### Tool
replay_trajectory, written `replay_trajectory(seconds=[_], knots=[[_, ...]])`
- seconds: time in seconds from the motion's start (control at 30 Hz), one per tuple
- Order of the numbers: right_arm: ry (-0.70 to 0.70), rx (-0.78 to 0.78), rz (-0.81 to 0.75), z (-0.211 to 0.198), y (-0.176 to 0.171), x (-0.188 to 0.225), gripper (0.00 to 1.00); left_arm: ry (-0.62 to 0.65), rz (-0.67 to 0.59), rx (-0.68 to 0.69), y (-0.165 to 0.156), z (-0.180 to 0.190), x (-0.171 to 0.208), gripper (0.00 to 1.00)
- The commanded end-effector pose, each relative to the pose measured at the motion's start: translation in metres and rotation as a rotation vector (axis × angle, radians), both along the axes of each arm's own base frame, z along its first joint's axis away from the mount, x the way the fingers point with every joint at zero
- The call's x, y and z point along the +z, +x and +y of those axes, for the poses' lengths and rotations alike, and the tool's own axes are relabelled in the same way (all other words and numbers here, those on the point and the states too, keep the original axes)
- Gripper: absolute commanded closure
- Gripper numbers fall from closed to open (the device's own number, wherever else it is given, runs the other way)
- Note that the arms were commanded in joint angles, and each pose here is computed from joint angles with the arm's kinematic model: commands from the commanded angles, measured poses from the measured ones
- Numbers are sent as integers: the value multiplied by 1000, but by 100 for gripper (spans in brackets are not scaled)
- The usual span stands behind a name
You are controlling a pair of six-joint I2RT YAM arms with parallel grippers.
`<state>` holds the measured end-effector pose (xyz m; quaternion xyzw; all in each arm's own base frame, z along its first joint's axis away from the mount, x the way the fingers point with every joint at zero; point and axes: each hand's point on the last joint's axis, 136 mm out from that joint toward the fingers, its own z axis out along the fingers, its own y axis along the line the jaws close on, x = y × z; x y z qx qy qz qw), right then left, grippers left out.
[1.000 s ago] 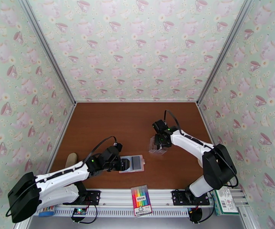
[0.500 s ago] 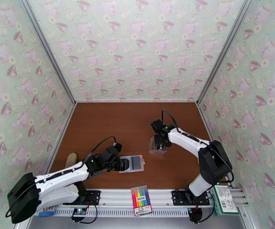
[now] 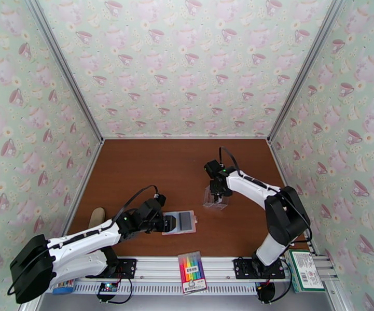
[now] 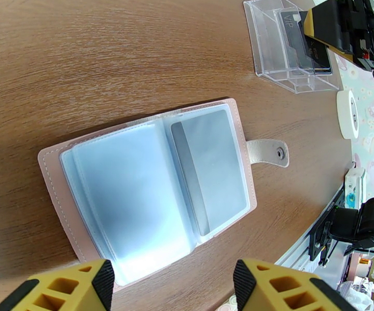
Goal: Put the credit cards into the card holder
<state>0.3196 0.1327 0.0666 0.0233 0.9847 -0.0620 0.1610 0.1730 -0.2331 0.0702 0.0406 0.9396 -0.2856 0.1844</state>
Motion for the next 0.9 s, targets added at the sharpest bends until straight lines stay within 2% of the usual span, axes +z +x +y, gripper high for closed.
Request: replay_trajectory(seconds=[0.0,0.23,0.57,0.87], knots=[[18,12,30,-1,-19,-1,60,-2,1,7,2,0,-2,33],[47,30,26,2,-34,6,61,-6,2,3,2,-1,0,33],[-87,13,-16,-12,-11,17,63,-2,-7,4,1,2,5,33],[-137,-15,-48,-19,-2,25,64,1,-8,5,2,3,3,33]])
